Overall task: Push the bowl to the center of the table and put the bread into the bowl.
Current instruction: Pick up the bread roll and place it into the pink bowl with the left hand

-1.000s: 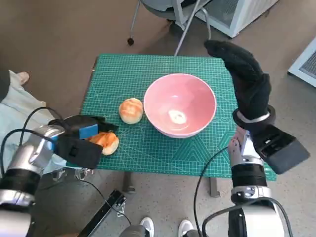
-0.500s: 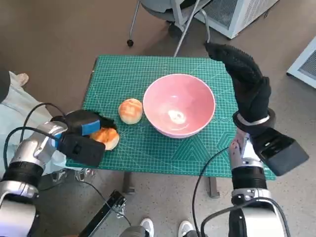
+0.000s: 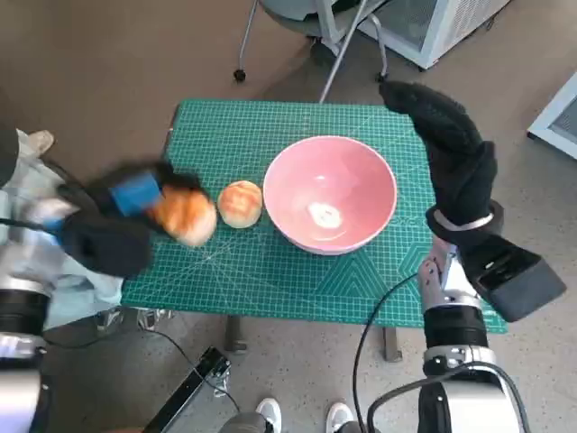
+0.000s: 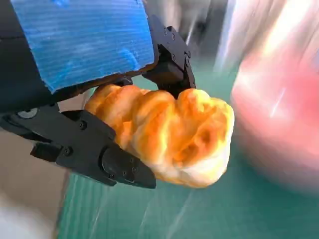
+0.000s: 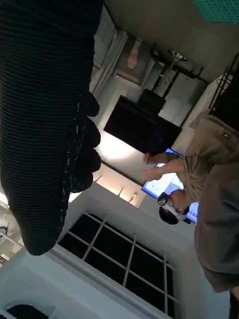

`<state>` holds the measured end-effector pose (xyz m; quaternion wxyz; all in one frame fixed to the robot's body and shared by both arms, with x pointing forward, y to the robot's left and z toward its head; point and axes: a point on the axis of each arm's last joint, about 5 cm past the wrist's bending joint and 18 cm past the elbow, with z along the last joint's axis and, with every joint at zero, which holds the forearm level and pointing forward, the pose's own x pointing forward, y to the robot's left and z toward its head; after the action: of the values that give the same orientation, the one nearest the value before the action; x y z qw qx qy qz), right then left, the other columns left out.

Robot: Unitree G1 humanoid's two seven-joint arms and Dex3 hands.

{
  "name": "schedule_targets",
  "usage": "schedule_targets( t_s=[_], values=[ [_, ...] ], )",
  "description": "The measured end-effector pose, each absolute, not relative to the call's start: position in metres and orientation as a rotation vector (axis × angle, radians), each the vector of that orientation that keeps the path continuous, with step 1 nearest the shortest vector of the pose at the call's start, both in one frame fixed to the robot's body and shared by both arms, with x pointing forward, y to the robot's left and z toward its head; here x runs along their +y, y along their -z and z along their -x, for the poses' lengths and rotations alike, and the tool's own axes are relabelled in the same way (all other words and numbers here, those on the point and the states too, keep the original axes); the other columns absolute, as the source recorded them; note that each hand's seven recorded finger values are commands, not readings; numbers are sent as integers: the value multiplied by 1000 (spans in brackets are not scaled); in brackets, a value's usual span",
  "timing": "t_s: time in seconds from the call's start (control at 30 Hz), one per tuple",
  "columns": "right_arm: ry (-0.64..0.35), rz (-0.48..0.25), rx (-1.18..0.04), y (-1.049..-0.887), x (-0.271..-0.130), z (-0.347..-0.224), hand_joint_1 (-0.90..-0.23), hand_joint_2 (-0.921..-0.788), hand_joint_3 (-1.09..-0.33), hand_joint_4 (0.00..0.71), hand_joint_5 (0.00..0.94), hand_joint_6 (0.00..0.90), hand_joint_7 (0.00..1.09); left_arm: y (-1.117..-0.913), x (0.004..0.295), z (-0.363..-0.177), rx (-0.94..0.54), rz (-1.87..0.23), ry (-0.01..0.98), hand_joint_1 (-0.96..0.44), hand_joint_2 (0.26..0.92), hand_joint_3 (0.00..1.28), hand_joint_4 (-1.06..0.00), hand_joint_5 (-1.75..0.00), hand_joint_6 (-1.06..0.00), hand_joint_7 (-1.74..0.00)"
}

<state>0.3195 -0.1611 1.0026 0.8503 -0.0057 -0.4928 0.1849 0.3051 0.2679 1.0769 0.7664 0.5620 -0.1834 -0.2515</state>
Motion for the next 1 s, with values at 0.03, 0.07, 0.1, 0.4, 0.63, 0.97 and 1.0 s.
schedule_targets(
  t_s=[0.03,0.07,0.1,0.4,0.63,0.97,1.0],
  values=[
    [-391,12,-1038,-1003,-161,-320,-535,-921,-664,342,8,58,856,-1084,266,-305,-437,-1211,535,2,911,91,-591,-1292,-716,-1055],
    [-391,11,-1038,-1003,-161,-320,-534,-921,-664,342,8,58,855,-1090,265,-304,-473,-1202,526,2,911,89,-594,-1281,-713,-1067],
    [-391,11,-1039,-1003,-161,-319,-534,-921,-664,342,7,59,854,-1095,263,-304,-502,-1196,519,2,911,89,-596,-1277,-712,-1071],
    [-388,5,-1037,-1003,-162,-320,-535,-921,-663,343,7,62,849,-1120,213,-311,-715,-1133,531,1,920,71,-609,-1191,-698,-1158],
    [-378,11,-1035,-1002,-166,-319,-537,-921,-665,351,10,62,848,-1125,179,-320,-781,-1133,591,1,913,60,-631,-1190,-730,-1099],
    [-390,6,-1041,-1002,-161,-317,-539,-921,-664,358,12,62,848,-1093,124,-347,-747,-1235,718,0,919,57,-639,-1253,-705,-1054],
    [-388,7,-1040,-1001,-161,-317,-538,-921,-663,358,12,62,848,-1089,122,-348,-735,-1242,727,0,919,57,-641,-1253,-703,-1054]
  ],
)
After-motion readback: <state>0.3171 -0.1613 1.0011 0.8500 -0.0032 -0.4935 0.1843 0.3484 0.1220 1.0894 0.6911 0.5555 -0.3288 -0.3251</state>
